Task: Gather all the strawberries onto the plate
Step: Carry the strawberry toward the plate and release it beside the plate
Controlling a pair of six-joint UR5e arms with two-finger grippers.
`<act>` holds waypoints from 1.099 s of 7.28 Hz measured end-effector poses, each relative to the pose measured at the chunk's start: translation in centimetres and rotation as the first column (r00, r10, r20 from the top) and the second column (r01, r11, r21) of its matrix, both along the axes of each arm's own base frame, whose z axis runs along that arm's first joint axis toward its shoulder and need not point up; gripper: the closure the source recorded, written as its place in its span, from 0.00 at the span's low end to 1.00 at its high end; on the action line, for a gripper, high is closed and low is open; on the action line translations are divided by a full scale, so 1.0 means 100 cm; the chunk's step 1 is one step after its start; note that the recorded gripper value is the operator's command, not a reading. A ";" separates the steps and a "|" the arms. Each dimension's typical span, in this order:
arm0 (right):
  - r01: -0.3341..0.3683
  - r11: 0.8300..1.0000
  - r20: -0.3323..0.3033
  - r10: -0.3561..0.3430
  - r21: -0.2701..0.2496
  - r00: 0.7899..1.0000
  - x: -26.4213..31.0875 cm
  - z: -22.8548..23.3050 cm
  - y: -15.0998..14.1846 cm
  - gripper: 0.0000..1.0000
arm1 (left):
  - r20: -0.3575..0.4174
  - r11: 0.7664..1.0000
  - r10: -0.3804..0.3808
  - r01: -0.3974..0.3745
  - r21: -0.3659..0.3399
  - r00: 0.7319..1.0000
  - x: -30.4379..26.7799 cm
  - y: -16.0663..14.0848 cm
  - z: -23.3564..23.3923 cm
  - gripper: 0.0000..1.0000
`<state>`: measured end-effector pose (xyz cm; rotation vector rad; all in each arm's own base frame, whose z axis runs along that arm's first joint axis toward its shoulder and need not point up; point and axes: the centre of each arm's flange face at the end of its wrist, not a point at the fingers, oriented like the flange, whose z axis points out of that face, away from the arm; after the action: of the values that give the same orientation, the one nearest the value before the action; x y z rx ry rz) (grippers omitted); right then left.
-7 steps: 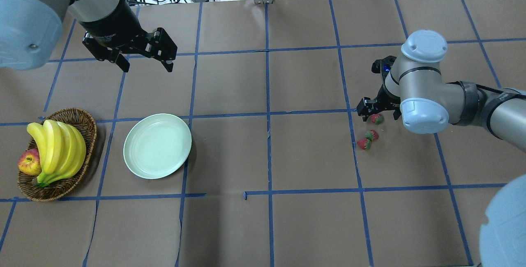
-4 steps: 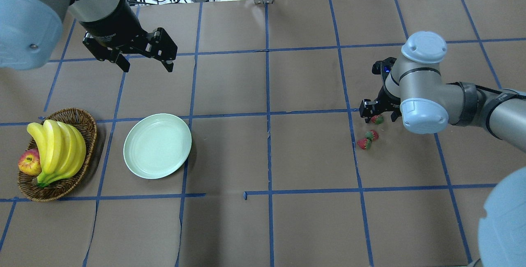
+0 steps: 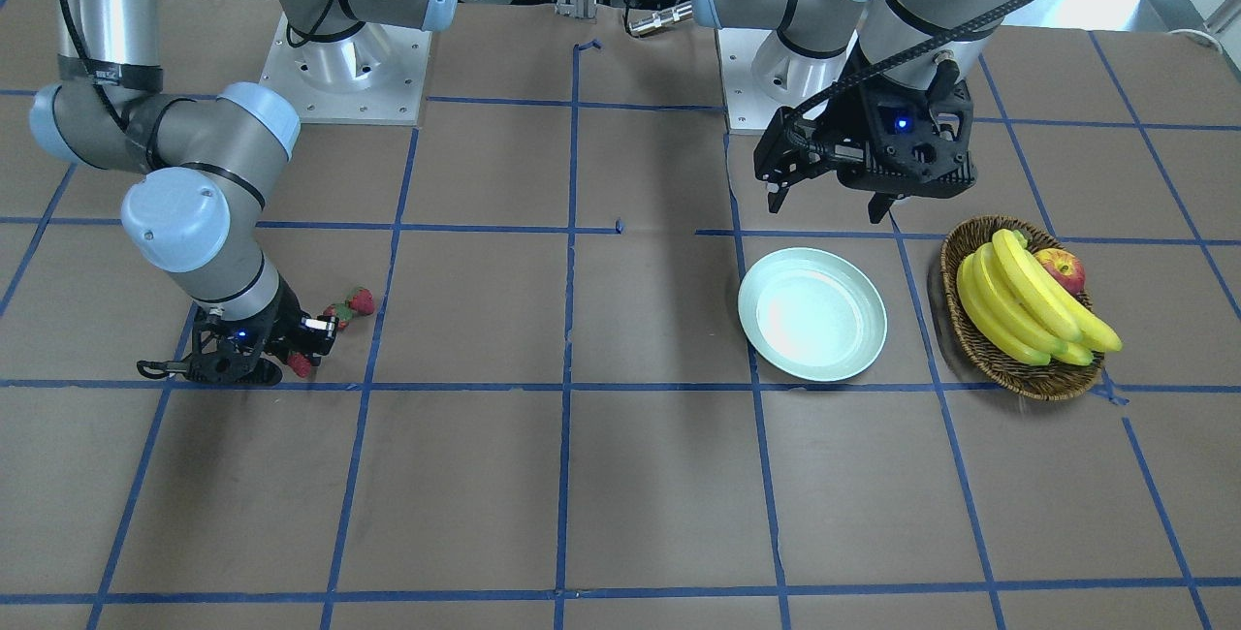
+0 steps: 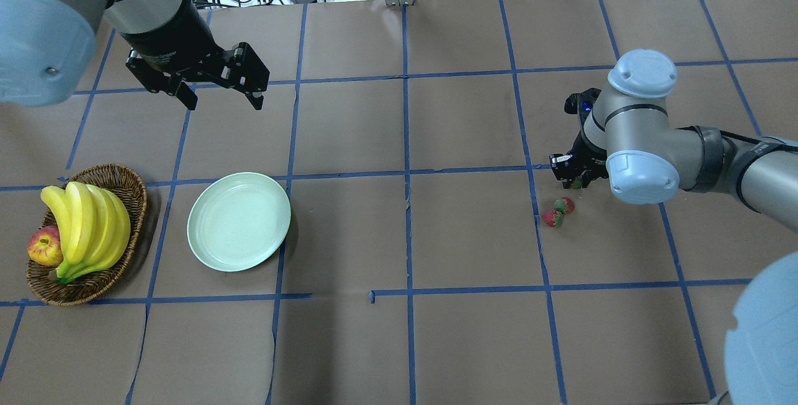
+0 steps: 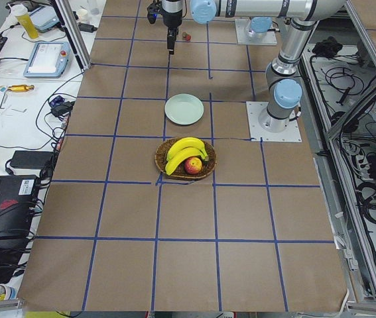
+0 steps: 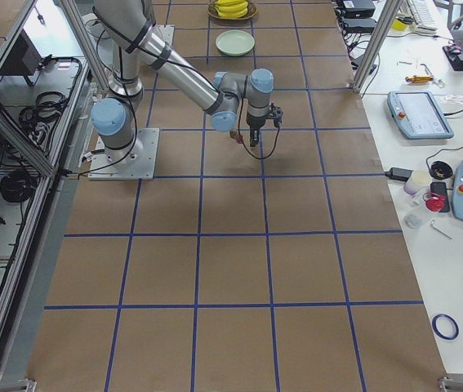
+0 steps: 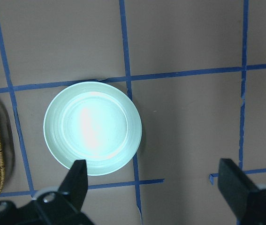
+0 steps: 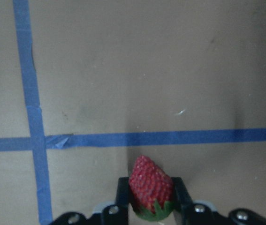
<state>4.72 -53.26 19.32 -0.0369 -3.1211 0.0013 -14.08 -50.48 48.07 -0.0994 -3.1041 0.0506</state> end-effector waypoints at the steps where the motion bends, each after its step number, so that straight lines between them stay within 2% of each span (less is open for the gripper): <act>1: 0.006 0.999 0.002 -0.006 -0.035 1.000 0.002 0.016 -0.013 1.00 | 0.000 1.000 0.000 0.000 -0.001 1.000 0.000 0.000 0.001 0.00; 2: 0.019 0.998 0.009 -0.019 -0.062 1.000 0.020 0.031 -0.020 1.00 | 0.001 1.000 0.000 0.000 -0.001 1.000 0.000 0.000 0.001 0.00; 4: 0.107 0.991 0.045 -0.104 -0.083 0.994 0.102 0.044 -0.018 1.00 | 0.000 1.000 0.000 0.000 0.001 1.000 0.000 0.000 -0.001 0.00; 6: 0.193 0.978 0.108 -0.184 -0.078 0.977 0.212 0.043 -0.006 1.00 | 0.000 1.000 0.000 0.000 0.001 1.000 0.000 -0.001 -0.001 0.00; 8: 0.235 0.970 0.136 -0.226 -0.055 0.965 0.313 0.035 0.023 1.00 | 0.000 1.000 -0.001 0.001 0.002 1.000 0.000 -0.001 -0.001 0.00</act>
<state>36.07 -50.96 22.86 -0.4181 -3.2222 0.1102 -14.12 -50.54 47.99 -0.1005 -3.1041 0.0480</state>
